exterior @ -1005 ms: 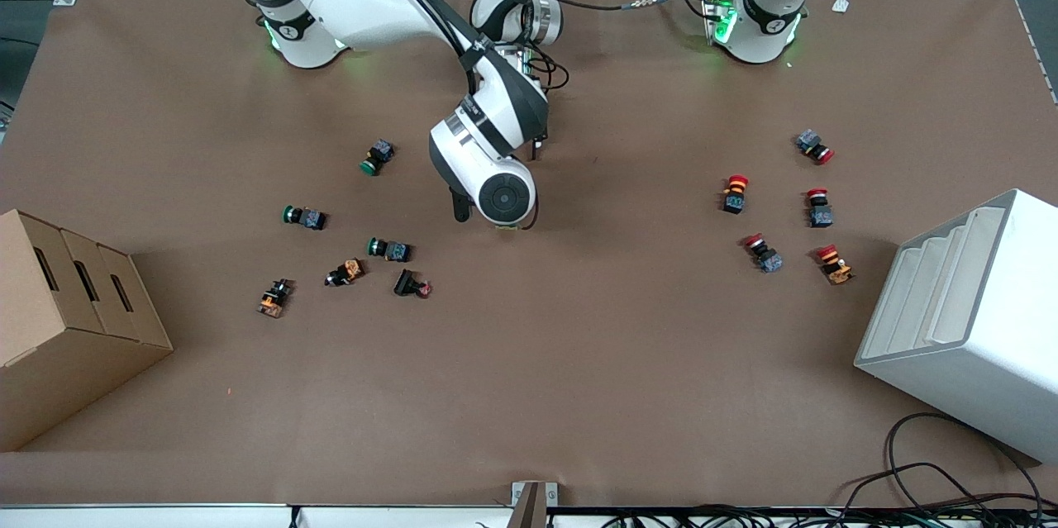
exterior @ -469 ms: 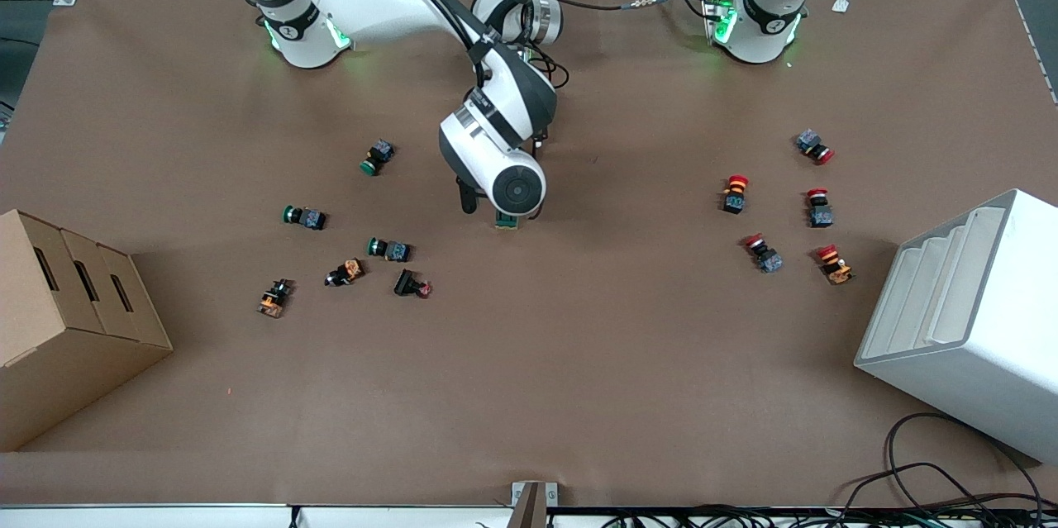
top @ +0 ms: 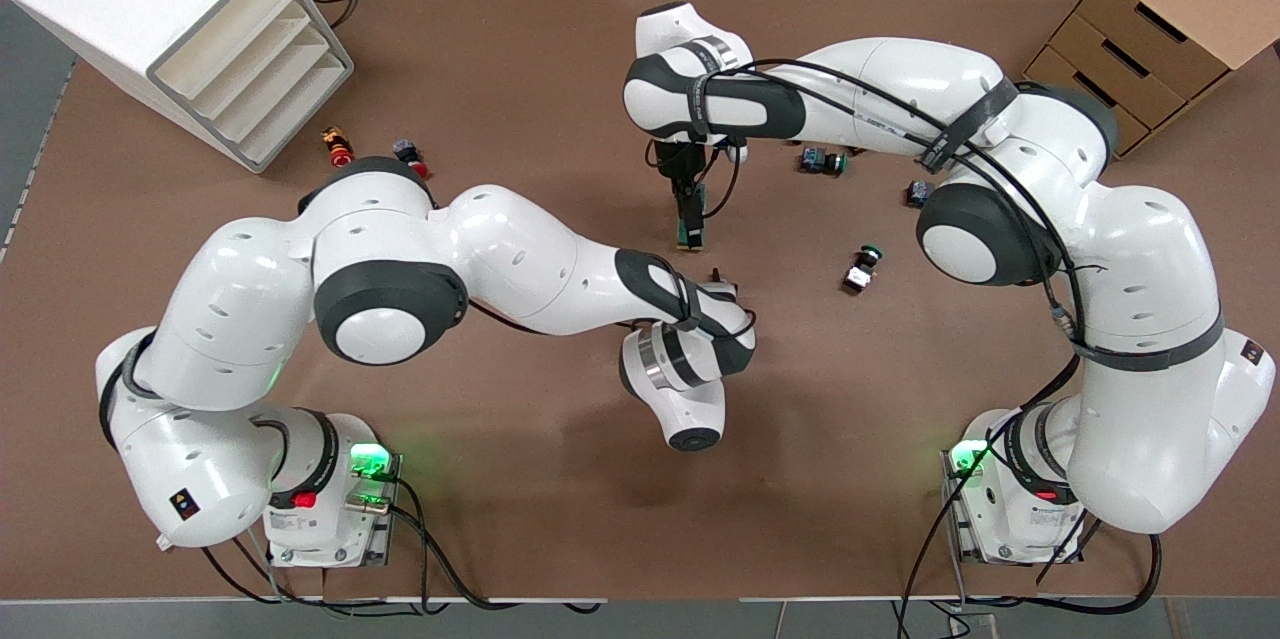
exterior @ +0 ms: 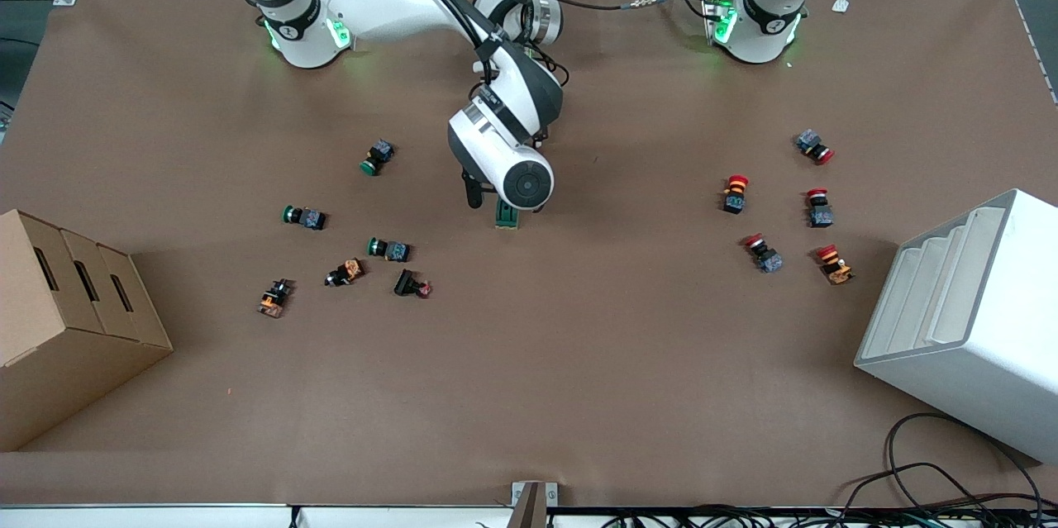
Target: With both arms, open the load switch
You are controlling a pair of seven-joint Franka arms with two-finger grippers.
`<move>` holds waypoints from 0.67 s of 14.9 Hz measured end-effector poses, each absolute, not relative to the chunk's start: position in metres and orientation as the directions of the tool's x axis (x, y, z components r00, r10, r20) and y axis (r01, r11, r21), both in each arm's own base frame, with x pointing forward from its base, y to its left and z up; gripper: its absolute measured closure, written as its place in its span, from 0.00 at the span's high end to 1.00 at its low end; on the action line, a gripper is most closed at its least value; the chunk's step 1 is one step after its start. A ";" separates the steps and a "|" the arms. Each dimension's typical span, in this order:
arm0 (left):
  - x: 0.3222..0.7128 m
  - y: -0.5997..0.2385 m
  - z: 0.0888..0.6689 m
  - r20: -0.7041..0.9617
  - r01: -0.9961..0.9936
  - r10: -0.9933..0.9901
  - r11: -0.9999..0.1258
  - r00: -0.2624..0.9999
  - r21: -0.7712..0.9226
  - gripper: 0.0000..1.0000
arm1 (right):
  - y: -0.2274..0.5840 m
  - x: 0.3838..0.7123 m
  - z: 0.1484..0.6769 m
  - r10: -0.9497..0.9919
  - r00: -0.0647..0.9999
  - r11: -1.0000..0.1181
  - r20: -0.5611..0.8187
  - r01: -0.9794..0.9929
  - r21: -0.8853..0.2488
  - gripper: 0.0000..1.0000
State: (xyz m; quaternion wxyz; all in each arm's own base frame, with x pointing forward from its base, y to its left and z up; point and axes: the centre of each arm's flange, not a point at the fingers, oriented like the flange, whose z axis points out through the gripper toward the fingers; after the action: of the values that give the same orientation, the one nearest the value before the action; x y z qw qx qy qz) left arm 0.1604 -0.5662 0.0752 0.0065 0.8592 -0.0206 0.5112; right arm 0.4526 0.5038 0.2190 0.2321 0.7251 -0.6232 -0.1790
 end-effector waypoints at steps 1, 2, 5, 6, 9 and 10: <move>0.160 -0.566 0.075 0.879 -0.042 -0.029 -0.999 0.476 -0.010 1.00 | 0.504 0.453 0.219 -0.987 0.160 -0.116 0.030 -0.820 0.560 1.00; 0.160 -0.566 0.075 0.879 -0.042 -0.029 -0.999 0.476 -0.010 1.00 | 0.504 0.452 0.218 -0.987 0.160 -0.117 0.029 -0.820 0.561 1.00; 0.160 -0.566 0.075 0.879 -0.042 -0.029 -0.999 0.476 -0.010 1.00 | 0.505 0.451 0.211 -0.986 0.166 -0.120 0.031 -0.818 0.562 1.00; 0.160 -0.566 0.075 0.879 -0.042 -0.029 -0.999 0.476 -0.010 1.00 | 0.505 0.450 0.210 -0.985 0.168 -0.121 0.032 -0.818 0.562 1.00; 0.160 -0.566 0.075 0.879 -0.042 -0.029 -0.999 0.476 -0.010 1.00 | 0.505 0.452 0.209 -0.985 0.169 -0.122 0.033 -0.821 0.558 1.00; 0.160 -0.566 0.075 0.879 -0.042 -0.029 -0.999 0.476 -0.010 1.00 | 0.503 0.454 0.211 -0.984 0.174 -0.128 0.031 -0.819 0.559 1.00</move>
State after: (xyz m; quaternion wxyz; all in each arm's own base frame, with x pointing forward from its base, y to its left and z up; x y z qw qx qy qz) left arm 0.1604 -0.5662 0.0752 0.0065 0.8591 -0.0206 0.5113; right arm 0.4538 0.5032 0.2107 0.2336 0.7299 -0.6177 -0.1767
